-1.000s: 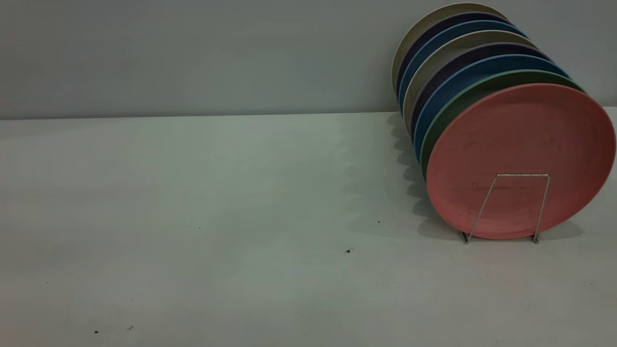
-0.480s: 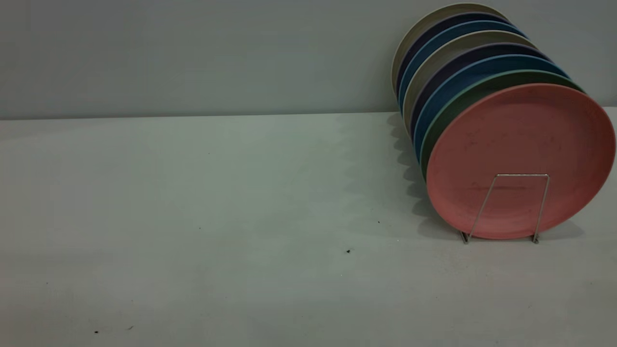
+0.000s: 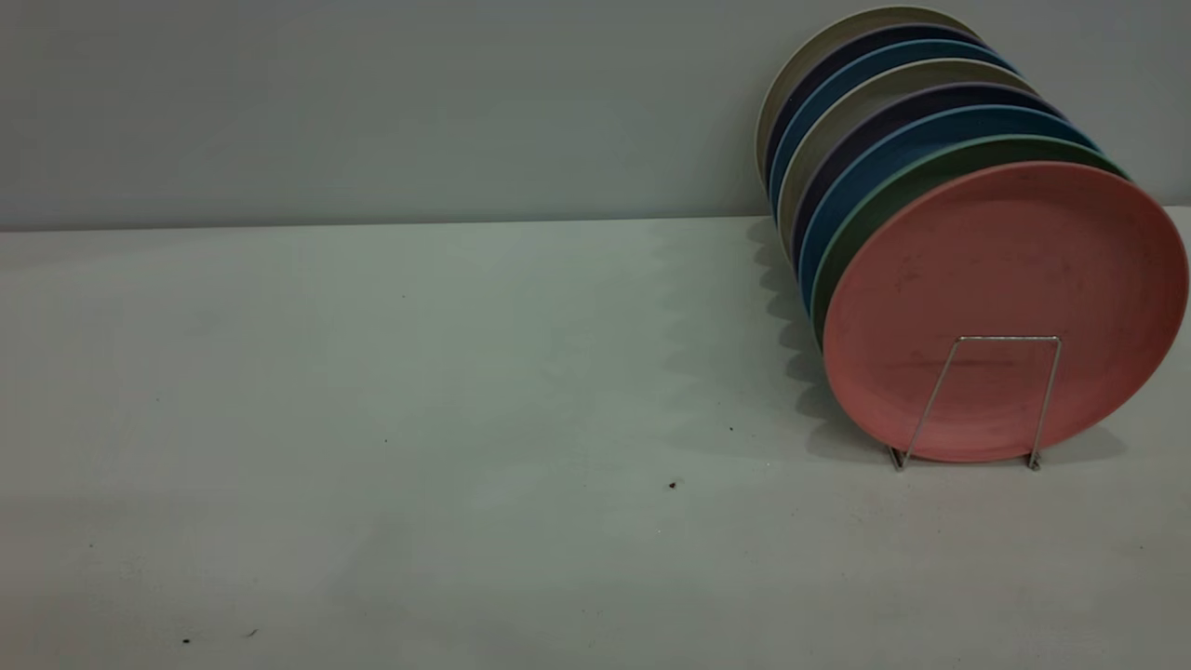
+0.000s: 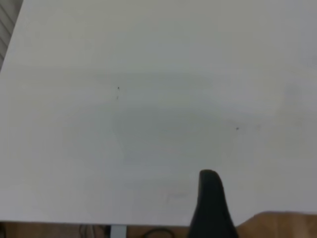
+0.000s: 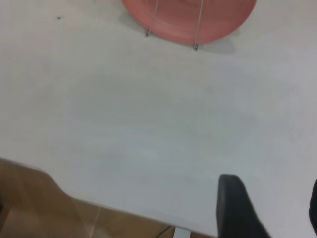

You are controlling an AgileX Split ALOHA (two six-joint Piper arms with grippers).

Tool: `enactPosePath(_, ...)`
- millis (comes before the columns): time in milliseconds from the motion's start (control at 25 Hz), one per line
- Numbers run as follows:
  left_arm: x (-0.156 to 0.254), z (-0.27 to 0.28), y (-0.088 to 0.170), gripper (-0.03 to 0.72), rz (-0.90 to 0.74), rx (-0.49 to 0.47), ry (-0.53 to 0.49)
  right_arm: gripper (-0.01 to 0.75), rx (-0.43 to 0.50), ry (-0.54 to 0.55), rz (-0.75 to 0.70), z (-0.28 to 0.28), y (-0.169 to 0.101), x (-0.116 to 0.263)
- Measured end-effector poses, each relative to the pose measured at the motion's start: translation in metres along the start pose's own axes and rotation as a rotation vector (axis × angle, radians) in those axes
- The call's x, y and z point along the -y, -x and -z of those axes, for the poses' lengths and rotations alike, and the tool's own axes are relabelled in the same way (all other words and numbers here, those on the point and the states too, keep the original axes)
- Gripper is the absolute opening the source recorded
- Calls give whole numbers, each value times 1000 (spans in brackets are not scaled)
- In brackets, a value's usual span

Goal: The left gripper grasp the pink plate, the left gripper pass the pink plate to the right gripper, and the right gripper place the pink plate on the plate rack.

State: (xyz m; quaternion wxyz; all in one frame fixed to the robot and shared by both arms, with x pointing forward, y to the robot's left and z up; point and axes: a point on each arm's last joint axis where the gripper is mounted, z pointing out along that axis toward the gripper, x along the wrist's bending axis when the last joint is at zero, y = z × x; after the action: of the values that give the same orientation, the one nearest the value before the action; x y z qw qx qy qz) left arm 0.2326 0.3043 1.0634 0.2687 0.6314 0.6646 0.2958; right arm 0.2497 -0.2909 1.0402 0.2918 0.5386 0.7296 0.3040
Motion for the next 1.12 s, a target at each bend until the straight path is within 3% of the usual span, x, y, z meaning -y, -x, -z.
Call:
enactPosePath(200, 15, -27, 1, 568, -39, 1, -93, 377, 0, 0, -13, 0, 0, 0)
enactPosePath(1120, 16, -27, 1, 568, -30, 1, -68, 377, -1, -1, -19, -1, 0, 1)
